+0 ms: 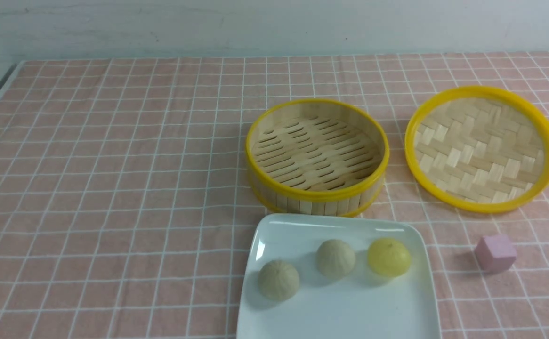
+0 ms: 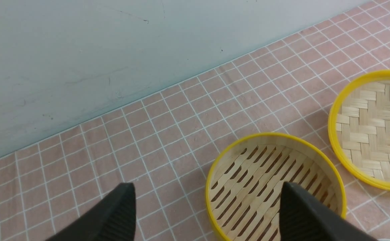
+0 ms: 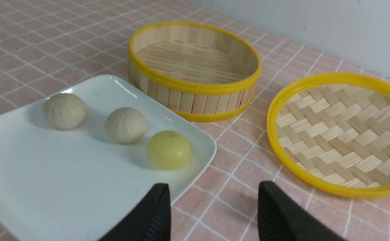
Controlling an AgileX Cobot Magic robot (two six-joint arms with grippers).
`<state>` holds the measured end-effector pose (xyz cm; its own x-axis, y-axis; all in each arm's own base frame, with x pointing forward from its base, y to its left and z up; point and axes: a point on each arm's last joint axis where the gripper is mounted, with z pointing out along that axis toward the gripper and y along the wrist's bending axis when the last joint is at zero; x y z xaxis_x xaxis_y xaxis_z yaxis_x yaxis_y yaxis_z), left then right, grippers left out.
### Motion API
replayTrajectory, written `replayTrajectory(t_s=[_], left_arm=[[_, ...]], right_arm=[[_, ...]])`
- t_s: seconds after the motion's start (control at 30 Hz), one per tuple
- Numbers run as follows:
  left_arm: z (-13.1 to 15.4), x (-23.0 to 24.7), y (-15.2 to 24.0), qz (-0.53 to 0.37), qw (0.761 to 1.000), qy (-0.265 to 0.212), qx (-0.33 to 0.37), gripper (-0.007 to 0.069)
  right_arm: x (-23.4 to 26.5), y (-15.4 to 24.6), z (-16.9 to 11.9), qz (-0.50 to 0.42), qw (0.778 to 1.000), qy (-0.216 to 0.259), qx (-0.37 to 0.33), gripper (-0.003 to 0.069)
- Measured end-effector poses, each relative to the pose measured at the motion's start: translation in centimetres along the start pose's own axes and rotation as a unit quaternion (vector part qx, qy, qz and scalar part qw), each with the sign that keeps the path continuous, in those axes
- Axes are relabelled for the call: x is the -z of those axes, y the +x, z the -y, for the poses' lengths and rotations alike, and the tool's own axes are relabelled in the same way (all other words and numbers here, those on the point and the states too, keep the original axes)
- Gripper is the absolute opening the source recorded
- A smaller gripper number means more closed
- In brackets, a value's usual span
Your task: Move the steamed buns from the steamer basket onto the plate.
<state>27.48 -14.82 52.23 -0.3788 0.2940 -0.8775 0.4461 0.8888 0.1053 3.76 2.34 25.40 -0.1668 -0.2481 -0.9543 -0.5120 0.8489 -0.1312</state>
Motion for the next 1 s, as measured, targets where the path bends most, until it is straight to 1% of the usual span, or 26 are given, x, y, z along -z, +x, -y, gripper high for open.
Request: replayTrajectory(t_s=[0.47, 0.67, 0.73, 0.9, 1.0], left_arm=[[0.0, 0.0, -0.6, 0.035, 0.999, 0.000, 0.000, 0.0564], [0.0, 0.0, -0.7, 0.036, 0.999, 0.000, 0.000, 0.0564], [0.0, 0.0, -0.7, 0.036, 0.999, 0.000, 0.000, 0.0564], [0.0, -0.1, -0.6, 0.035, 0.999, 0.001, 0.001, 0.0564], [0.1, -0.4, -0.6, 0.031, 1.000, 0.006, 0.003, 0.0564]], right_arm=[[-0.7, 1.8, -0.2, -0.041, 0.999, -0.007, 0.000, 0.0369], [-1.5, 3.8, -0.5, -0.075, 0.997, -0.011, 0.000, 0.0369], [-1.6, 4.0, -0.5, -0.080, 0.997, -0.008, 0.001, 0.0369], [-1.7, 4.2, -0.2, -0.083, 0.996, 0.018, -0.003, 0.0369], [-1.7, 4.2, -0.1, -0.078, 0.996, 0.029, -0.020, 0.0369]])
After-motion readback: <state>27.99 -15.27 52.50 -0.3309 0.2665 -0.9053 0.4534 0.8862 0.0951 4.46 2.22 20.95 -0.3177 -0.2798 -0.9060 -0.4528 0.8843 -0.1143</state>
